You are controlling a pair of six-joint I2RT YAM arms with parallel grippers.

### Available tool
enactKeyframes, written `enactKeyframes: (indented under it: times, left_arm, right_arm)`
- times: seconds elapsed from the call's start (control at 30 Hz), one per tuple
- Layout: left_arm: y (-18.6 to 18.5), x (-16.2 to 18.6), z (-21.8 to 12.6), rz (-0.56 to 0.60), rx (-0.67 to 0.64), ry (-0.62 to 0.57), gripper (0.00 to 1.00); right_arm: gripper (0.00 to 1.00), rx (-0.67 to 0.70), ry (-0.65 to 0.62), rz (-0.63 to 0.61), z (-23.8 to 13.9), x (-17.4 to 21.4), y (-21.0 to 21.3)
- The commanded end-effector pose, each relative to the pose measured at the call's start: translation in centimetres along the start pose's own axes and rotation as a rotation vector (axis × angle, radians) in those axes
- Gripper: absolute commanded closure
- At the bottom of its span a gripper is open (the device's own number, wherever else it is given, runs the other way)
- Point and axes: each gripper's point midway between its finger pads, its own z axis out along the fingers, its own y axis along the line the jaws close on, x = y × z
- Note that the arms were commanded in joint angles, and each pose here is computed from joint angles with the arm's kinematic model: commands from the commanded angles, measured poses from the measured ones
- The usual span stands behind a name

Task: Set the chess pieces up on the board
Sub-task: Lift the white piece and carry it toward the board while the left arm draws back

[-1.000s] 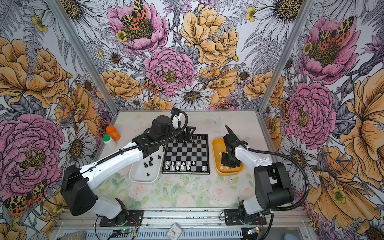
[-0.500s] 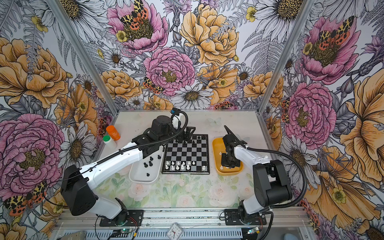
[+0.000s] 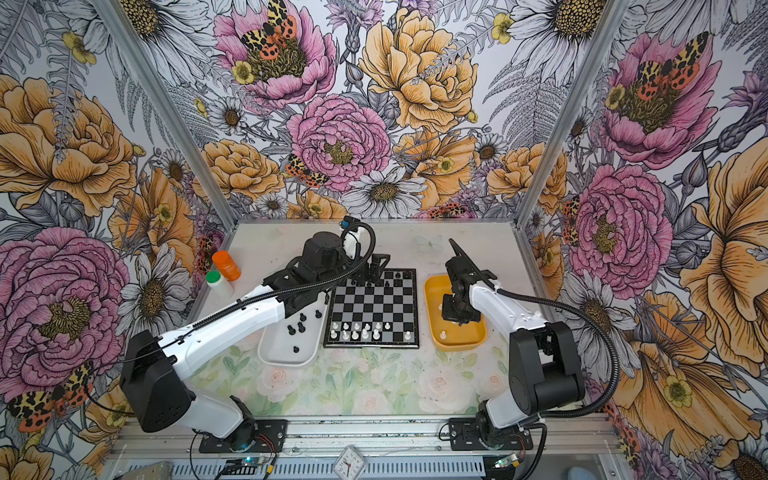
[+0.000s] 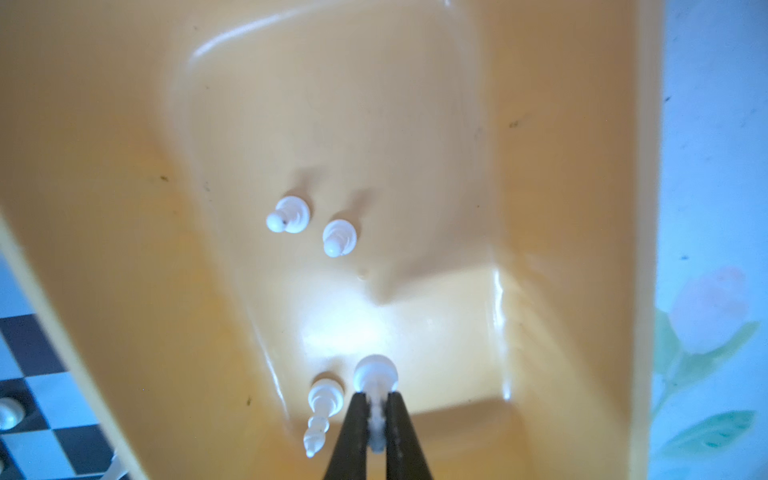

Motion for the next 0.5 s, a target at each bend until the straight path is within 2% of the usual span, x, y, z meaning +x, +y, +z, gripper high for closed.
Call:
enactKeyframes:
  times: [0.0,0.2,0.47]
  left_arm:
    - [1.1,-0.8,-1.6,-0.018,-0.044,-0.037,0.01]
    - [2.0,-0.2,-3.8,-0.032,-0.079,-0.051,0.01]
    - [3.3,0.9,-9.0,-0.059,-0.152,-0.096,0.01]
  right_arm:
    - [0.93,-0.006,-0.052,-0.009,-3.0,-1.2,0.1]
    - [0.93,-0.037,-0.085,-0.037,-5.4,-1.8,1.7]
    - [0.93,-0.082,-0.101,-0.129,-7.2,-1.0,6.2]
